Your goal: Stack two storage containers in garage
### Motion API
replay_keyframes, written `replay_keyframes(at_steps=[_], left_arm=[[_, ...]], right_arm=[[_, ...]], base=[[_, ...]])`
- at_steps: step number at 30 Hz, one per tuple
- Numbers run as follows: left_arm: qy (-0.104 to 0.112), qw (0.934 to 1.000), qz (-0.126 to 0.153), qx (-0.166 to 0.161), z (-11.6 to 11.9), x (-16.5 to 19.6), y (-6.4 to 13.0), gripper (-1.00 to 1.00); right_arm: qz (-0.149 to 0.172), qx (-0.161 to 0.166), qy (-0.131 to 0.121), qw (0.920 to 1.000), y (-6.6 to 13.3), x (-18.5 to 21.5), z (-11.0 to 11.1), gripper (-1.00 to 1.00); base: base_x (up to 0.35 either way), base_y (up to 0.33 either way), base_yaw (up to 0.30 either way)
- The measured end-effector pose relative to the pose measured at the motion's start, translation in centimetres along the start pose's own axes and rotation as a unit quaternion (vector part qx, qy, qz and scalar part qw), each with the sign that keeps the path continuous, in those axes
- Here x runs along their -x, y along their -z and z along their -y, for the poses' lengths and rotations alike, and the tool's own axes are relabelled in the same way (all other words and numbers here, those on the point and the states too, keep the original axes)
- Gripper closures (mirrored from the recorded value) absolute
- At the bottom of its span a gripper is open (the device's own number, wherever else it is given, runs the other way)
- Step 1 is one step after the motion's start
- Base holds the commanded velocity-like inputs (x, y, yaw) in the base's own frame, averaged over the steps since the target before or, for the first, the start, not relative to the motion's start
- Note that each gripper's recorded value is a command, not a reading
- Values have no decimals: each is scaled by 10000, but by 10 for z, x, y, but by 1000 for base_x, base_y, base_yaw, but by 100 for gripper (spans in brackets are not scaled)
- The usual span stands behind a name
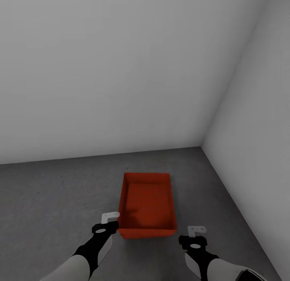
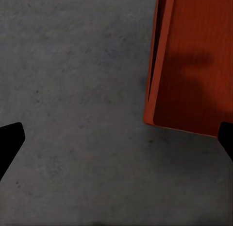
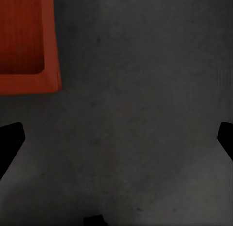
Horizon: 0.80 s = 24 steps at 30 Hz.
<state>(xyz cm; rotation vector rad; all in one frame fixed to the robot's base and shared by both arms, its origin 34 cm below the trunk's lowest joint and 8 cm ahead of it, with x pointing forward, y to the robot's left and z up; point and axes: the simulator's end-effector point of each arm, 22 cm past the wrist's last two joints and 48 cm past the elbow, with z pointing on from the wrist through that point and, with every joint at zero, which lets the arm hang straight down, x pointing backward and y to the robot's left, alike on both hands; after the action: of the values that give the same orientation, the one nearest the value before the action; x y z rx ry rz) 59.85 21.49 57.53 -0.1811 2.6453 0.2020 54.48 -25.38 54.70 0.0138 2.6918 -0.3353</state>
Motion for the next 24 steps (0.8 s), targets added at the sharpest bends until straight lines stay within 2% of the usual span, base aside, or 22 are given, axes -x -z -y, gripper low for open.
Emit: replay_keyframes(at_steps=[10,14,18,24], left_arm=[[6,10000,53,11,0,6,4,-100],[-13,10000,-39,8,2,-3,5,-100],[-127,9992,-376,28,-2,-36,6,-100],[-303,9954,-912,52,-7,-89,13,-100]], right_arm=[[70,-93,-16,9999,3,7,5,-100],[73,-73,-28,9999,6,8,1,-100],[-41,-63,14,10000,9,-3,-1,-100],[-32,-36,31,10000,12,0,-6,-100]], base=[[-1,0,0],[0,0,0],[0,0,0],[0,0,0]])
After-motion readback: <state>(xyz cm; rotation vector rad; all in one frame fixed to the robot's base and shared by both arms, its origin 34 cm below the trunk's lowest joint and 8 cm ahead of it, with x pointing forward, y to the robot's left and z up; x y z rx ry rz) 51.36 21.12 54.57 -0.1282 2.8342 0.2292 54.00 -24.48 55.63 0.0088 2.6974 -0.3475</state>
